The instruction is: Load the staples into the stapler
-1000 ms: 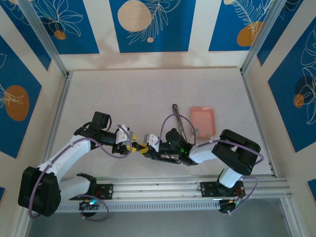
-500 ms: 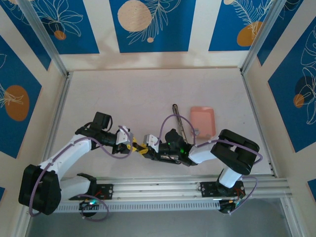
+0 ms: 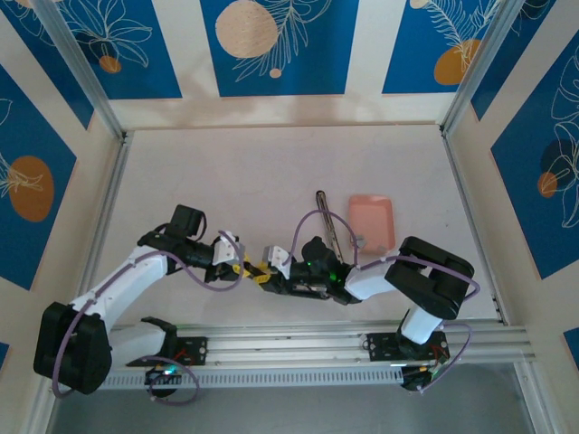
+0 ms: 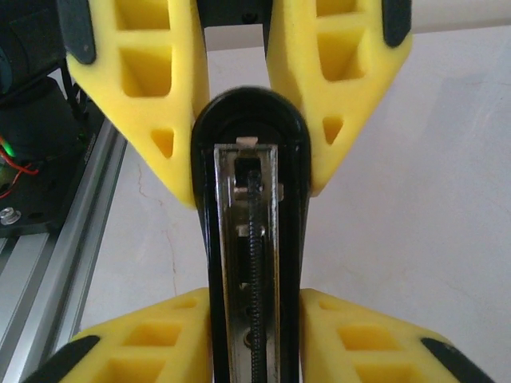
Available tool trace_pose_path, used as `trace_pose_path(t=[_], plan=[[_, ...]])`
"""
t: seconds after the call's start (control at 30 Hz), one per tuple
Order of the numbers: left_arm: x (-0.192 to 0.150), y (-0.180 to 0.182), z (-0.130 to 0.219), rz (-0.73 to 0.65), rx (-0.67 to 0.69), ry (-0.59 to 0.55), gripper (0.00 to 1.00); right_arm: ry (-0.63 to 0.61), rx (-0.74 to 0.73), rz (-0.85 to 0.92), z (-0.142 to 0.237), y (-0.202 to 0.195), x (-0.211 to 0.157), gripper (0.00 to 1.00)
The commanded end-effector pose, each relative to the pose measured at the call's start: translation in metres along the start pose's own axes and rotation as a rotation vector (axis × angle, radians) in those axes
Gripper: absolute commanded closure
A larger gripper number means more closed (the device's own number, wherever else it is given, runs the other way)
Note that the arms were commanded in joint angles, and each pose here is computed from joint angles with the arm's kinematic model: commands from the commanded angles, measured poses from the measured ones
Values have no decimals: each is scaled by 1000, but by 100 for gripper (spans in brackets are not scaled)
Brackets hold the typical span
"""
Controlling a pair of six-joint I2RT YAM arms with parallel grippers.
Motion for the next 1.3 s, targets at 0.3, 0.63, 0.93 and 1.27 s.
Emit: trace_pose_path(t=[0.3,0.63,0.93,1.27], plan=[[14,-2,32,-85,149,202,80,43,-160,-329,21,-21,44,39],[21,-3,47,-131,227,269,79,286,-304,-1146,56,-65,14,39],[30,5,58,-174,254,338,79,436,-324,-1367,55,-71,-12,46],[33,5,60,-209,267,341,79,590,-274,-1406,33,-66,-24,47]])
Point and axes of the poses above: each hand's point on the last joint's axis, 136 mm out from that joint toward the fingers, its own z axis back along the fingers, its own y axis along the line the jaws close on, x = y × z, the point moved 7 cm from there along z, back along the fingers, and after that the axes turned 8 degrees about z, right-handed, at the moved point
